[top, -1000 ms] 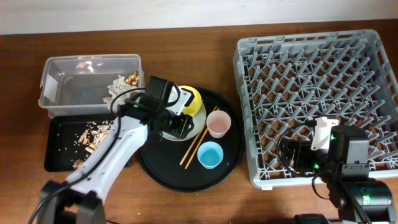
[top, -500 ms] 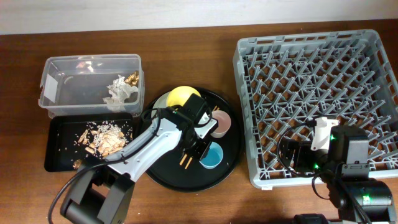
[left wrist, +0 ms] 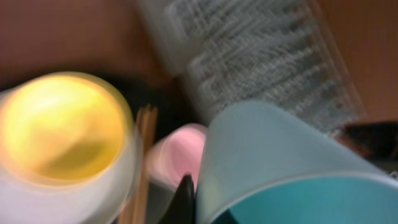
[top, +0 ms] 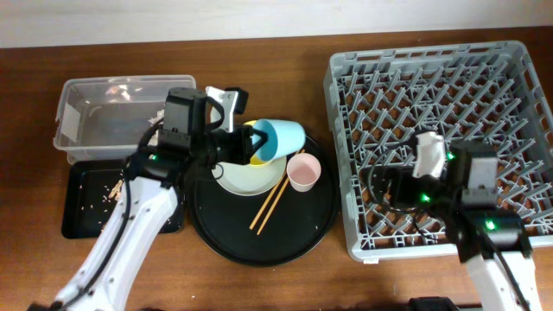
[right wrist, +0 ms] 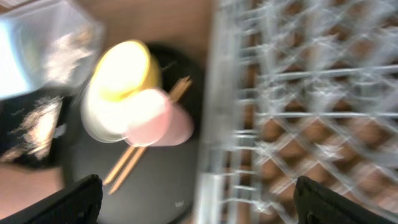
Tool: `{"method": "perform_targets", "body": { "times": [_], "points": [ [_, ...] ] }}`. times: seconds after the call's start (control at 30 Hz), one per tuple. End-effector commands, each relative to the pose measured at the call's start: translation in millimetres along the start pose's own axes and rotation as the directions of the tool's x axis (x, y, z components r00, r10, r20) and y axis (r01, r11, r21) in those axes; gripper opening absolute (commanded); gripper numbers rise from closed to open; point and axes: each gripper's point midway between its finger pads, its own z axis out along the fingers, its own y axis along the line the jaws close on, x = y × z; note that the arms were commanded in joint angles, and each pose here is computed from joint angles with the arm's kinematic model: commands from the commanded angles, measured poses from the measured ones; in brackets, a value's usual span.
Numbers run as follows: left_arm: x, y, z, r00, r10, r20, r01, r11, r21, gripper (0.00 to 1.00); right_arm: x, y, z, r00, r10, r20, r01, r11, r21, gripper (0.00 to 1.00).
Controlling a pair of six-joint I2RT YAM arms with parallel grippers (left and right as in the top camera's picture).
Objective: Sort waste into correct bins and load items into the dishwasher rack
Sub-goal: 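Grasp the blue cup with the left gripper and pass it to the right gripper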
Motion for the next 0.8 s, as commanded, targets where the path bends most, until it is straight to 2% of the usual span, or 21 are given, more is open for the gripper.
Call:
{"method": "perform_targets", "body": {
  "times": [0.0,0.07,0.13,0.23,0.27,0.37,0.47,0.53,0.6,0.77],
  "points": [
    [15,-46,17,0.982,-0.081,-0.173,0.142,0.916,0.375,0.00,0,60,7,0.996,-0.067,-0.061,0.037,0.915,-0.403,0.99],
    [19,-57,22,0.967,-0.073,-0.246,0.192,0.841,0.506,0.00,-4,75,11,0.994,-0.097,-0.058,0.052,0.846,-0.531,0.99],
    [22,-61,24,0.960,-0.040,-0.276,0.199,0.791,0.579,0.00,-12,83,17,0.993,-0.113,-0.041,0.064,0.782,-0.620,0.98],
    [24,-62,25,0.958,-0.040,-0.285,0.206,0.788,0.581,0.00,-20,98,13,0.989,-0.145,0.001,0.097,0.656,-0.748,0.99],
    [28,-68,27,0.955,-0.029,-0.296,0.206,0.782,0.588,0.00,-21,100,14,0.988,-0.152,0.009,0.103,0.629,-0.770,0.99],
    [39,-85,31,0.948,0.017,-0.317,0.191,0.767,0.612,0.00,-21,99,17,0.989,-0.149,0.001,0.094,0.619,-0.779,0.99],
    [43,-91,40,0.946,0.017,-0.324,0.189,0.784,0.591,0.00,-23,113,-2,0.982,-0.183,0.053,0.139,0.501,-0.854,0.99],
    [42,-94,42,0.948,0.018,-0.318,0.185,0.784,0.593,0.00,-22,114,-5,0.982,-0.183,0.050,0.134,0.485,-0.864,1.00],
    [40,-95,42,0.949,0.018,-0.313,0.181,0.782,0.596,0.00,-22,114,-5,0.982,-0.183,0.050,0.134,0.485,-0.864,0.91],
    [36,-93,44,0.953,0.000,-0.304,0.185,0.794,0.579,0.00,-21,114,-5,0.983,-0.177,0.038,0.121,0.488,-0.864,0.84]
  ]
}}
